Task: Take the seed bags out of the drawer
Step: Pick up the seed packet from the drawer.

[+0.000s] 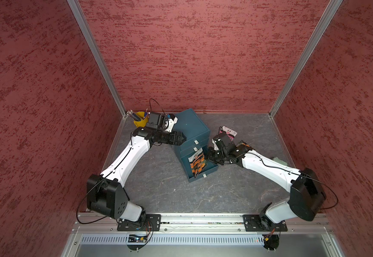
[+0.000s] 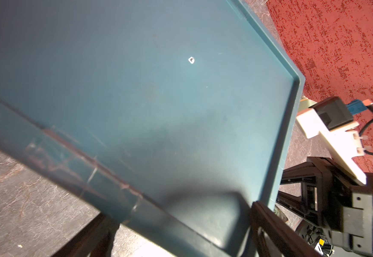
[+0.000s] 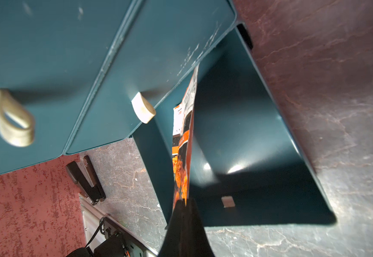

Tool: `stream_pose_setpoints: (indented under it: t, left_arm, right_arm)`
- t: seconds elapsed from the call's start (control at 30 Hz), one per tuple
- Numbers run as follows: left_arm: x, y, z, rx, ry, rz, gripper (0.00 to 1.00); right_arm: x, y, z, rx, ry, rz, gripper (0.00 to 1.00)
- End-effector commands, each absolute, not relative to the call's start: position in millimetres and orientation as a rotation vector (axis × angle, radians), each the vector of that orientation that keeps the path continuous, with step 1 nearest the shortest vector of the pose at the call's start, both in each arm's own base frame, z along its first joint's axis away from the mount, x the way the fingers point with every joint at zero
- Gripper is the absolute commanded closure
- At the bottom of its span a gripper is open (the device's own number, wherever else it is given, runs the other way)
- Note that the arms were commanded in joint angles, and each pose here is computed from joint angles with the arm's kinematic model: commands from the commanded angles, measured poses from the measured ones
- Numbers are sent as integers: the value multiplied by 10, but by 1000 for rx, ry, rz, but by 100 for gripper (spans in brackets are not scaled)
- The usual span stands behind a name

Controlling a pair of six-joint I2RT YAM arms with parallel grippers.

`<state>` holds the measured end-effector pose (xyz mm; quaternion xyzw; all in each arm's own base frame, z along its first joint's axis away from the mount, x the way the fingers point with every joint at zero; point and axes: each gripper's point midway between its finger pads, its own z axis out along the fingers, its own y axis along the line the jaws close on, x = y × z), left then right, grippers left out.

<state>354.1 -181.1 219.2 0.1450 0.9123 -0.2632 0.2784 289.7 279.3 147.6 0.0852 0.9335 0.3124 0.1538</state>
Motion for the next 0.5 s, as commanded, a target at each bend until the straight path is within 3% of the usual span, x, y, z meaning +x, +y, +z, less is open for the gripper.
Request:
stream_pose_setpoints:
  t: [0.0,0.47]
  left_arm:
    - [3348,-1875,1929,472,2559,-706,6]
    - [3343,-1887,1951,478,2559,-695,6]
  right_arm:
    - [2869,2723,1707,273,2633,947,100]
    - [2714,2506,1898,319,2617,951,100]
